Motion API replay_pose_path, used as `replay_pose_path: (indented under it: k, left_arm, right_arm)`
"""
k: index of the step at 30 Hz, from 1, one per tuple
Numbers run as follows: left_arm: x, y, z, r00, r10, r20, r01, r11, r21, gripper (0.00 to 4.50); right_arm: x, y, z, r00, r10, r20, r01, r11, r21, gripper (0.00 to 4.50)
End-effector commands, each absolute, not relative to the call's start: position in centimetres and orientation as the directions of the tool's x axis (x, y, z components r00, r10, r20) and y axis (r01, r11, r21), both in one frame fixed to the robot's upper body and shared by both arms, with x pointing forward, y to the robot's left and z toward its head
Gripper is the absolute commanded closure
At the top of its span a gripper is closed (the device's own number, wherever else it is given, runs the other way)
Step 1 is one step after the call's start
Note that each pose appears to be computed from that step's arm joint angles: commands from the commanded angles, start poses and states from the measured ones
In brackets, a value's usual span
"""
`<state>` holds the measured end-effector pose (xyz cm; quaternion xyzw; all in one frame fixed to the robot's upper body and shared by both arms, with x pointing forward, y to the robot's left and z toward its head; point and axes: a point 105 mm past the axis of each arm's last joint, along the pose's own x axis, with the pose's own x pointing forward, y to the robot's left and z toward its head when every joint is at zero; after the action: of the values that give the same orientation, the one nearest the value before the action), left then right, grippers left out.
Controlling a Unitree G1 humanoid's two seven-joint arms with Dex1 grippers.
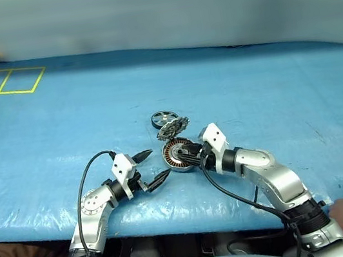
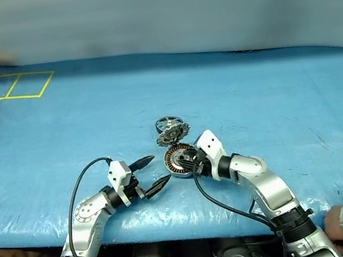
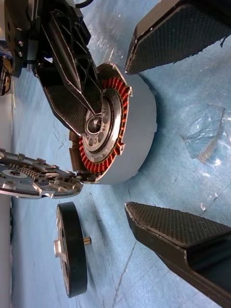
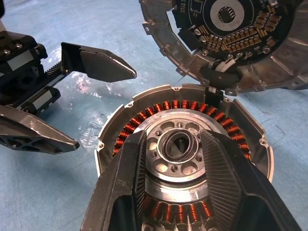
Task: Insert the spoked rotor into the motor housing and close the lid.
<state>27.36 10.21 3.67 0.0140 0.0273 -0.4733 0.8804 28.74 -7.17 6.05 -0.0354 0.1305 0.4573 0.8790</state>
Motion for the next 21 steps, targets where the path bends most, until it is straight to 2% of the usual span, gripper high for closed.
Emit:
replay_pose_path:
  k: [1,4,5,8,11,21]
  left_arm:
    - [27.5,9.9,4.1,0.547,-0.836,-0.046,0.837,0.547,0.023,0.00]
    - [27.5,9.9,4.1,0.547,-0.836,-0.047,0.837,0.546,0.023,0.00]
    - [27.5,9.9,4.1,0.547,-0.836,-0.047,0.837,0.546,0.022,0.00]
    - [27.4,9.9,4.0,0.547,-0.836,-0.047,0.837,0.547,0.020,0.00]
    - [27.4,9.9,4.0,0.547,-0.836,-0.047,0.837,0.547,0.019,0.00]
    - [27.3,9.7,4.2,0.546,-0.836,-0.044,0.837,0.546,0.021,0.00]
  right_arm:
    - [29.1,-6.8,7.4,0.567,0.799,-0.201,-0.808,0.587,0.049,2.68]
    - [29.3,-6.8,7.7,0.574,0.796,-0.190,-0.804,0.592,0.051,2.68]
    - [29.4,-6.9,7.7,0.578,0.794,-0.187,-0.802,0.596,0.051,2.86]
    - [29.5,-7.0,7.7,0.587,0.787,-0.188,-0.794,0.605,0.054,3.56]
    - [29.8,-7.3,7.6,0.601,0.776,-0.192,-0.783,0.620,0.053,4.49]
    - [30.5,-8.0,6.4,0.631,0.732,-0.257,-0.753,0.657,0.022,4.49]
